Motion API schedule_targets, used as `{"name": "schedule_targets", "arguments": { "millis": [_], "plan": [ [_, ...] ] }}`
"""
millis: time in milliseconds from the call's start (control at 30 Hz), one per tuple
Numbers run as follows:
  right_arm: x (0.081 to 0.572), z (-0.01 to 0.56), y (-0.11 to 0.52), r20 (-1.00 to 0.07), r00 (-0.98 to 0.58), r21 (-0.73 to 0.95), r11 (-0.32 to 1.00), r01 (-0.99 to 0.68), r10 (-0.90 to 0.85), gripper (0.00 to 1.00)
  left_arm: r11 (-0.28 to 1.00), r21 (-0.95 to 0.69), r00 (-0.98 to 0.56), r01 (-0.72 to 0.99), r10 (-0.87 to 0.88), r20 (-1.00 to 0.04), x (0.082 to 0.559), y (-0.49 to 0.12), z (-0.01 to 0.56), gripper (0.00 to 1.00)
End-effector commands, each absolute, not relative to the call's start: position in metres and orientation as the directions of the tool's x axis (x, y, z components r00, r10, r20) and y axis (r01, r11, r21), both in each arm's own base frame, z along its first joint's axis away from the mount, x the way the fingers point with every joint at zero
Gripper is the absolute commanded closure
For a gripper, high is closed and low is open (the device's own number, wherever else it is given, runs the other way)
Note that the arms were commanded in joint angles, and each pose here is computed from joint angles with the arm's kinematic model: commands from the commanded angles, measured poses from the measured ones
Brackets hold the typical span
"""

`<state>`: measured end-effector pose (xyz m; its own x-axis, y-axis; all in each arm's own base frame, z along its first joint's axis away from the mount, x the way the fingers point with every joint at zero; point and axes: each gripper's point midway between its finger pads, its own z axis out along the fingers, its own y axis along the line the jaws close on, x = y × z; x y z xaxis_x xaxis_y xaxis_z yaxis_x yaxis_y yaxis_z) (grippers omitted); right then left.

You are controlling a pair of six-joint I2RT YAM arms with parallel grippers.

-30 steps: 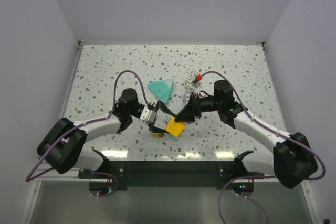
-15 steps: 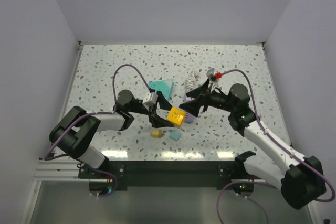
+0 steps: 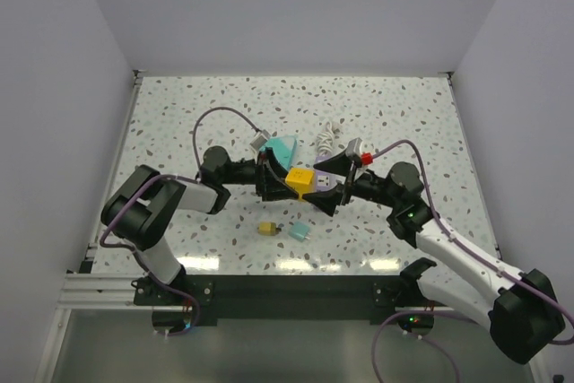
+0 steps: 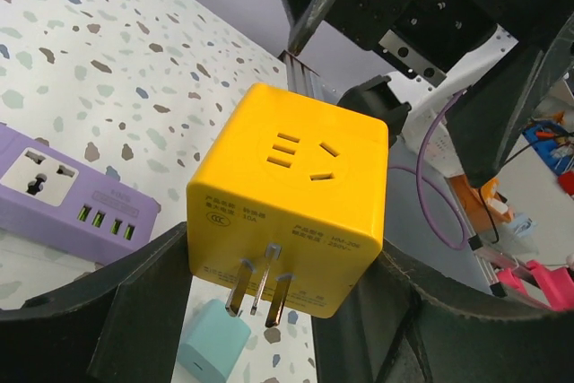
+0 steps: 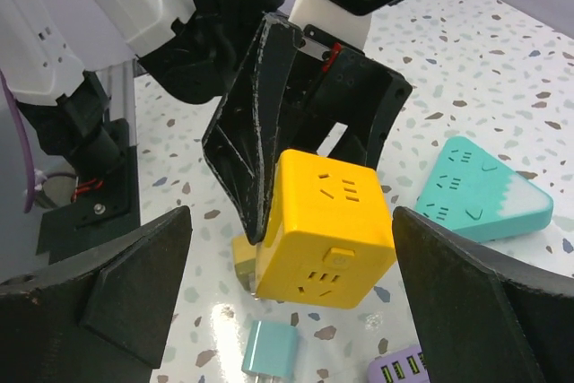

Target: Insert the plug

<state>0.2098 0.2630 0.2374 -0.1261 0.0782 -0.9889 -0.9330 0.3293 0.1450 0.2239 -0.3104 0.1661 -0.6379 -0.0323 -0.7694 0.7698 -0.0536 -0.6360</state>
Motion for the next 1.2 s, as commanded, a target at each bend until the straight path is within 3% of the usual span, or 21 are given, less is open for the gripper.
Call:
{"name": "schedule_targets", "arguments": {
  "millis": [0,333,533,733,800,967,1067,1100,1133,1167],
  "plan": [
    [0.220,0.246,0.263,-0.995,-0.047,0.077,0.368,-0.926,0.088,0.04,-0.160,-0.154,-0.196,0.975,-0.296,-0.935,0.210,-0.303,0.259,1.00],
    [0.237,0.242,0.256,-0.989,-0.092,0.138,0.468,-0.873,0.120,0.04,-0.138,-0.100,-0.137,0.985,-0.294,-0.946,0.198,-0.304,0.266,1.00],
    [0.225,0.247,0.269,-0.978,-0.131,0.182,0.365,-0.913,0.159,0.04,-0.138,-0.076,-0.115,0.988,-0.303,-0.946,0.193,-0.305,0.271,1.00],
    [0.223,0.240,0.277,-0.970,-0.183,0.225,0.314,-0.922,0.157,0.12,-0.138,-0.062,-0.103,0.988,-0.309,-0.946,0.192,-0.306,0.273,1.00],
    [0.221,0.242,0.279,-0.969,-0.188,0.228,0.295,-0.928,0.159,0.20,-0.140,-0.059,-0.100,0.988,-0.308,-0.946,0.191,-0.306,0.273,1.00],
    [0.219,0.239,0.283,-0.965,-0.220,0.252,0.268,-0.930,0.144,0.49,-0.136,-0.047,-0.088,0.990,-0.315,-0.945,0.191,-0.306,0.275,1.00],
    [0.219,0.237,0.285,-0.961,-0.240,0.269,0.257,-0.928,0.139,0.91,-0.120,-0.062,-0.097,0.991,-0.308,-0.946,0.197,-0.308,0.274,1.00],
    [0.223,0.237,0.284,-0.960,-0.240,0.273,0.277,-0.922,0.146,1.00,-0.112,-0.087,-0.116,0.990,-0.294,-0.949,0.200,-0.310,0.271,1.00],
    [0.224,0.238,0.284,-0.959,-0.242,0.275,0.283,-0.919,0.145,1.00,-0.094,-0.083,-0.107,0.992,-0.292,-0.950,0.205,-0.311,0.270,0.98],
    [0.226,0.238,0.284,-0.961,-0.239,0.272,0.293,-0.917,0.142,1.00,-0.082,-0.090,-0.110,0.993,-0.289,-0.951,0.208,-0.312,0.268,0.83]
  ]
}}
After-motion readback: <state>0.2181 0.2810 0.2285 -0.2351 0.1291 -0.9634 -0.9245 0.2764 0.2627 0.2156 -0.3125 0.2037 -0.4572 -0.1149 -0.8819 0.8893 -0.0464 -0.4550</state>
